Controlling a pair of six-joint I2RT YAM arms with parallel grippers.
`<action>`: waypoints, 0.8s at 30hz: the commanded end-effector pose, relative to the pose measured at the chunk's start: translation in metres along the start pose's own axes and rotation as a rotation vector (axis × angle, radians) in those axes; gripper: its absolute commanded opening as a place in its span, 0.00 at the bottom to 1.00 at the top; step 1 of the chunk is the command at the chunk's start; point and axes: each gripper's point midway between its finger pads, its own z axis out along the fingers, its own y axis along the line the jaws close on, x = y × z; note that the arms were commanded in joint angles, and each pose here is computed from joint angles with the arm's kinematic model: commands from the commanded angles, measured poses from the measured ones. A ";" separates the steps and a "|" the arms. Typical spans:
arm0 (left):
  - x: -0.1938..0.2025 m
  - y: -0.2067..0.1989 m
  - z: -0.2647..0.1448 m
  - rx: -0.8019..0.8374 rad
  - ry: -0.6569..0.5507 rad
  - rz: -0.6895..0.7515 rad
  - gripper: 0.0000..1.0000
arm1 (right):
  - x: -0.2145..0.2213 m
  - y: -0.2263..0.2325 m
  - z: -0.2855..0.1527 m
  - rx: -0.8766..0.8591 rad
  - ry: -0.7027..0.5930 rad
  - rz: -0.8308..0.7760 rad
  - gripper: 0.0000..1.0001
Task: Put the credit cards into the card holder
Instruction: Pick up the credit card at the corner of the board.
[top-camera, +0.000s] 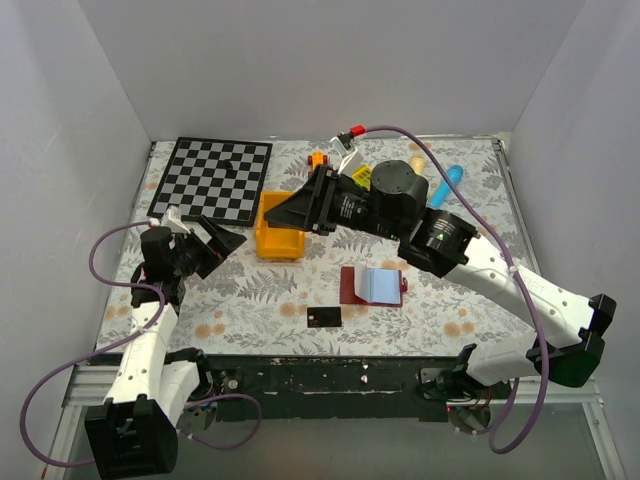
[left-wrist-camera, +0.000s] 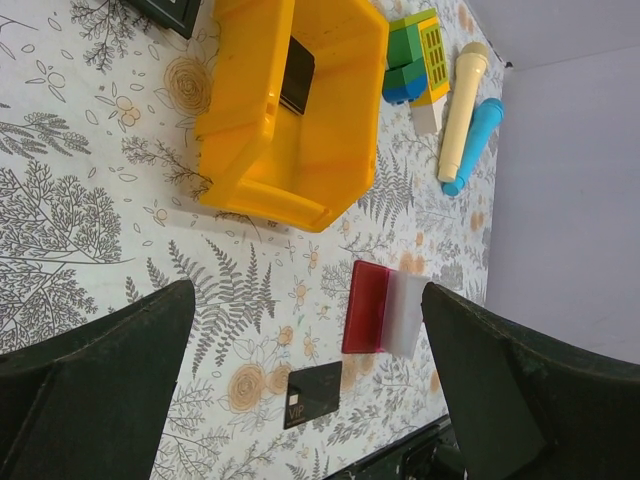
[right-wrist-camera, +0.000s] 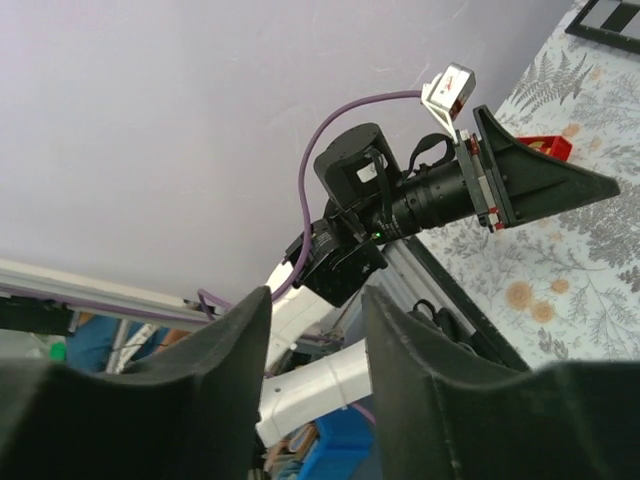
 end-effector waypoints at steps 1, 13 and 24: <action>-0.008 -0.014 -0.004 0.032 -0.016 0.041 0.98 | -0.014 0.020 -0.016 -0.067 -0.068 -0.020 0.33; -0.008 -0.017 -0.008 0.035 -0.021 0.057 0.98 | -0.007 0.008 -0.015 -0.020 -0.034 -0.065 0.86; 0.014 -0.038 0.000 0.060 0.028 0.115 0.98 | -0.007 -0.114 -0.048 0.436 0.009 -0.588 0.87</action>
